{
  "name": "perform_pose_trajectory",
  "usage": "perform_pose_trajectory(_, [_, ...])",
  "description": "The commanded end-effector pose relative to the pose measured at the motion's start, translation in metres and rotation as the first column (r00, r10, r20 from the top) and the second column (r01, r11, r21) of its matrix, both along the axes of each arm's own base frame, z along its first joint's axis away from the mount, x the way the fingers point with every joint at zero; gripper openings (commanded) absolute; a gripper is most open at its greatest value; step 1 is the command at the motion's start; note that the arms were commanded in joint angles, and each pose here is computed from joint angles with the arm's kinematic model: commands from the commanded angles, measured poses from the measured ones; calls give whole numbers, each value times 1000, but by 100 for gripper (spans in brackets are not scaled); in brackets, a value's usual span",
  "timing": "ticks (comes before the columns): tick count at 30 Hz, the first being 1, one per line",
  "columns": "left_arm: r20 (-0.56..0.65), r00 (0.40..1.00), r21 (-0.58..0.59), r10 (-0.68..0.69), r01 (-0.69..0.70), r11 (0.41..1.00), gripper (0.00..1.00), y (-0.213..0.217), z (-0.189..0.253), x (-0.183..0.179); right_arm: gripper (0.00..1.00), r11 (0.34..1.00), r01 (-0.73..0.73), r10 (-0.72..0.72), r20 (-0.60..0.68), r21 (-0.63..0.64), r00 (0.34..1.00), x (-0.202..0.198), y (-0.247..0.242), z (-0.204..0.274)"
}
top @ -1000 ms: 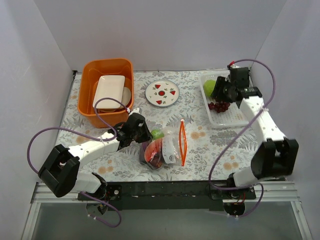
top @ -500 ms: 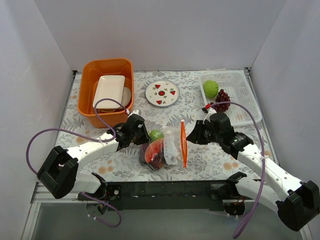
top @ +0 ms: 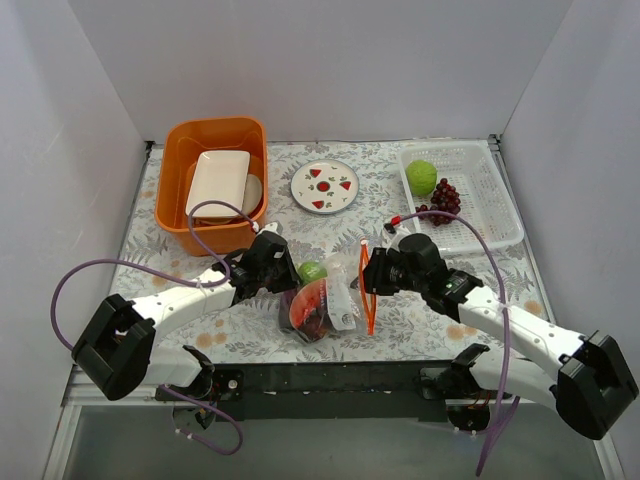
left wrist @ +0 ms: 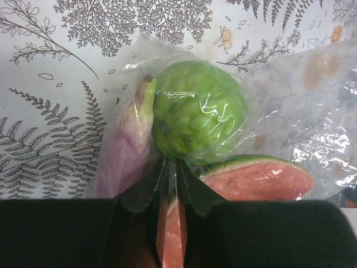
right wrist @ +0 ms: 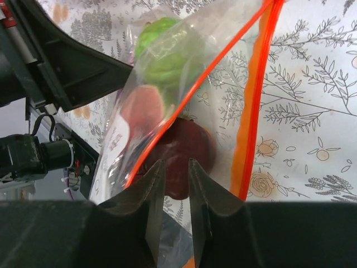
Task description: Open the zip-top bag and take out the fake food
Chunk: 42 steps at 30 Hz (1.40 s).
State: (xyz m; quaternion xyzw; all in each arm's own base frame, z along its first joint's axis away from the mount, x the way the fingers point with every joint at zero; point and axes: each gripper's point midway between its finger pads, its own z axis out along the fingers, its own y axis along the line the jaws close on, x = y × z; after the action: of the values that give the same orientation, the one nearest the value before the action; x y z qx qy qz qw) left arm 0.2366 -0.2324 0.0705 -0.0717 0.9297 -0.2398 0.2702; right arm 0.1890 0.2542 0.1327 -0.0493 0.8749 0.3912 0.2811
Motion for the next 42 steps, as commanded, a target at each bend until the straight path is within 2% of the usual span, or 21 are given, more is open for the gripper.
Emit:
perform_pose_trajectory(1, [7,1000,-37,-24,24,999,10,-3,3,-6,31,996,15,-16,7,82,1000,9,16,-1])
perform_pose_trajectory(6, [-19,999,-54,-48,47,997,9,-7,-4,-11,48,982,32,-34,5,188,999,15,30,1])
perform_pose_trajectory(12, [-20,998,-67,-62,61,996,8,-11,-4,-12,61,981,37,-37,-3,188,999,17,44,-3])
perform_pose_trajectory(15, [-20,998,-74,-66,64,995,8,-12,-3,-12,65,983,25,-25,1,184,1000,15,53,-3])
perform_pose_trajectory(21, [-22,998,-82,-67,65,995,8,-13,-5,-13,64,989,17,-14,-21,149,1000,13,66,-16])
perform_pose_trajectory(25, [-23,998,-76,-67,65,995,8,-13,-6,-12,59,989,37,-36,-11,140,999,22,72,-19])
perform_pose_trajectory(28, [-31,998,-53,-54,52,997,8,-10,-10,-11,51,992,56,-56,1,115,998,27,73,-24])
perform_pose_trajectory(32, [-41,999,-6,-2,1,1000,7,1,-17,-9,22,992,73,-76,25,102,997,32,71,-21])
perform_pose_trajectory(34, [-39,999,21,29,-29,999,7,7,-19,-7,16,993,79,-82,33,93,996,32,68,-21])
perform_pose_trajectory(35, [-42,998,29,39,-38,999,7,9,-21,-7,10,992,79,-84,40,101,996,31,67,-16])
perform_pose_trajectory(39, [-48,996,54,71,-68,996,6,14,-27,-5,4,990,105,-112,70,96,991,32,57,-9])
perform_pose_trajectory(42, [-58,995,63,80,-76,995,6,15,-31,-5,4,988,118,-127,89,103,988,30,50,-1])
